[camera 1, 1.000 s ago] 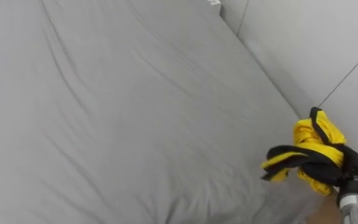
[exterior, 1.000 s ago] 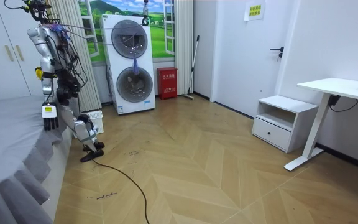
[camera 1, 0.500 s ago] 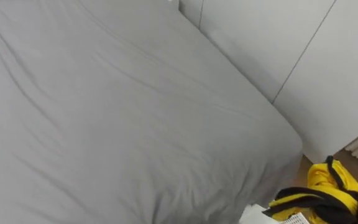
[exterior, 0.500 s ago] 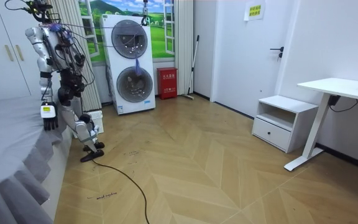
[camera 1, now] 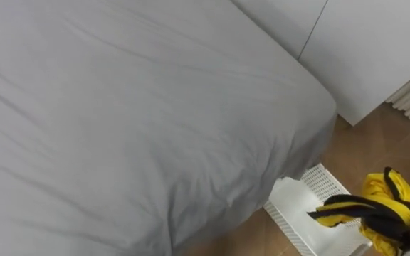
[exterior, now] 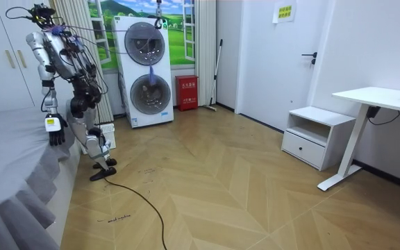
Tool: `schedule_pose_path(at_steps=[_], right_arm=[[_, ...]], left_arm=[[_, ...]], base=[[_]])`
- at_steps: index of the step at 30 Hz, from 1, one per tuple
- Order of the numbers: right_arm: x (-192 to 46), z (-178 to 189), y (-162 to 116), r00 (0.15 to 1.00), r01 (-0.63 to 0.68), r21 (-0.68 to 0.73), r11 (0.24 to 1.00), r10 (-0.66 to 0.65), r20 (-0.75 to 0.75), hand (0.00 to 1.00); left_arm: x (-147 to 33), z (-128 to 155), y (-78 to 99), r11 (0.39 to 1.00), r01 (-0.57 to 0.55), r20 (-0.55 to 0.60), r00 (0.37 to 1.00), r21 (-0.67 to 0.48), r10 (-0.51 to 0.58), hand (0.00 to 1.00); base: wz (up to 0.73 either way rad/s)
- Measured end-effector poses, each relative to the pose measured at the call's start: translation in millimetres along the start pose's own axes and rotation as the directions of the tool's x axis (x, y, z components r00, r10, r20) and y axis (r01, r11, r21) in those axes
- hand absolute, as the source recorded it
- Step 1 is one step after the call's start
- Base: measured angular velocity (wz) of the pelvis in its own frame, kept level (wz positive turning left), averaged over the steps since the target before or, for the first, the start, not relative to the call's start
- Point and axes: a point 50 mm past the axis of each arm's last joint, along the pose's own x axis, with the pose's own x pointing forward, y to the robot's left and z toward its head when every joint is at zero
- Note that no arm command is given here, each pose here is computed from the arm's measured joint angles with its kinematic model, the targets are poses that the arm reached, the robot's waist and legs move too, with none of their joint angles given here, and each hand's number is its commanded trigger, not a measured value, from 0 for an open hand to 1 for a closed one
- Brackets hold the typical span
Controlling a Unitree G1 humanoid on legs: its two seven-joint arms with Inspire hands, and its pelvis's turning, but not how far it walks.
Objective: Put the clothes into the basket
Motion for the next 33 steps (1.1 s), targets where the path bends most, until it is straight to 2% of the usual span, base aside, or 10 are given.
schedule_pose_path(at_steps=[4, 7, 8, 10, 11, 21, 33], right_arm=[[4, 5, 14, 1.0, -0.014, 0.092, 0.996, 0.015, -0.017, 1.0], [5, 5, 17, 1.0, -0.017, 0.075, 0.997, 0.018, -0.015, 1.0], [5, 5, 17, 1.0, -0.019, 0.075, 0.997, 0.02, -0.015, 0.87], [4, 5, 21, 0.999, -0.029, 0.088, 0.996, 0.031, -0.022, 0.05], [4, 5, 21, 0.999, -0.03, 0.095, 0.995, 0.032, -0.024, 0.0], [16, 35, 18, 0.999, 0.025, 0.161, 0.987, -0.03, 0.031, 0.0], [16, 23, 13, 0.997, 0.077, 0.18, 0.981, -0.075, -0.018, 0.0]], left_arm=[[1.0, 7, -2.3, 1.0, 0.006, 0.015, 1.0, -0.017, -0.005, 0.0], [1.3, 17, -9.8, 1.0, 0.029, 0.049, 0.998, -0.004, -0.028, 0.0], [1.4, 20, -11.2, 0.999, 0.032, 0.055, 0.998, 0.0, -0.032, 0.0], [1.2, 23, -13.7, 0.999, 0.042, 0.068, 0.997, -0.01, -0.041, 0.0], [1.2, 23, -14.0, 0.999, 0.044, 0.07, 0.997, -0.018, -0.043, 0.0], [0.6, 28, -15.3, 0.998, 0.053, 0.108, 0.993, -0.028, -0.05, 0.0], [-0.6, 33, -21.4, 0.997, 0.081, 0.136, 0.988, -0.019, -0.078, 0.0]], base=[[-0.03], [0.03], [0.05], [0.02], [0.0], [0.04], [0.05]])
